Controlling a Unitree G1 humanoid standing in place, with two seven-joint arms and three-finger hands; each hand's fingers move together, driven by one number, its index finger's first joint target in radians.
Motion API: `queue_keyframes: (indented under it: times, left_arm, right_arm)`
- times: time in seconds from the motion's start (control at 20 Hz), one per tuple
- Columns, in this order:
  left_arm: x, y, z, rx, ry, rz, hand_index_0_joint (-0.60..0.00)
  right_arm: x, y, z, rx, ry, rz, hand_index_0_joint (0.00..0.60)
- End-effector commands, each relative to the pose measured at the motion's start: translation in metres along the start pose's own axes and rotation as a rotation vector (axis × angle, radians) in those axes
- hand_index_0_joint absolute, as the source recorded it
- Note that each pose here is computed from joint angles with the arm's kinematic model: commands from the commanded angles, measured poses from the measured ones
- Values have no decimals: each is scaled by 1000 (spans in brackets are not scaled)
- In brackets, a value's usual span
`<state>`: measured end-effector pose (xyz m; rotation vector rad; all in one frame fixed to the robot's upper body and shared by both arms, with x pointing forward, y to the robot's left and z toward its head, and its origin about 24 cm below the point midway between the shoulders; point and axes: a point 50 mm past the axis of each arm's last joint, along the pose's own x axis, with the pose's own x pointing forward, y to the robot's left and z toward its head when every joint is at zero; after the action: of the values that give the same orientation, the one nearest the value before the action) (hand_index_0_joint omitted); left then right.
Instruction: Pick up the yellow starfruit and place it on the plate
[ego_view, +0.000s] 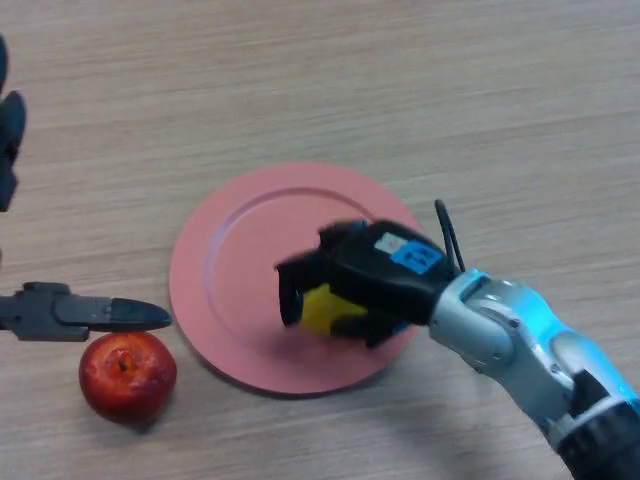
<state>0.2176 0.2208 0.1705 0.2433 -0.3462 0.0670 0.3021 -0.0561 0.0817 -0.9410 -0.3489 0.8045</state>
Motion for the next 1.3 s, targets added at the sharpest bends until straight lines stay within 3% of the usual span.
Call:
queue_keyframes:
  times: [0.05, 0.15, 0.2, 0.25, 0.3, 0.65, 0.85, 1.0, 1.2, 1.3]
  left_arm:
    - [2, 11, 28, 61, -179, 70, 0]
    - [1, 11, 28, 59, -181, 72, 0]
    - [1, 10, 29, 57, -181, 74, 0]
    - [1, 10, 29, 57, -180, 75, 0]
    - [1, 9, 29, 58, -175, 76, 0]
    - [1, 5, 36, 29, -193, 77, 0]
    - [4, -5, 34, 16, -172, 34, 0]
    - [10, -15, 31, 5, -152, -1, 0]
    - [8, -21, 36, -18, -169, -49, 0]
    - [7, -23, 35, -17, -179, -64, 0]
  right_arm:
    - [-2, -33, 16, 82, -38, -137, 600]
    - [-3, -34, 16, 97, -18, -139, 402]
    - [-4, -36, 17, 114, -17, -160, 250]
    - [-4, -39, 19, 131, -22, -186, 152]
    - [-5, -46, 22, 177, -38, -255, 19]
    - [-20, -79, 36, 304, -106, -451, 0]
    - [-51, -94, 38, 393, -81, -494, 0]
    - [-80, -106, 43, 536, -87, -571, 0]
    - [-109, -104, 48, 616, -98, -661, 0]
    - [-118, -100, 50, 660, -106, -672, 0]
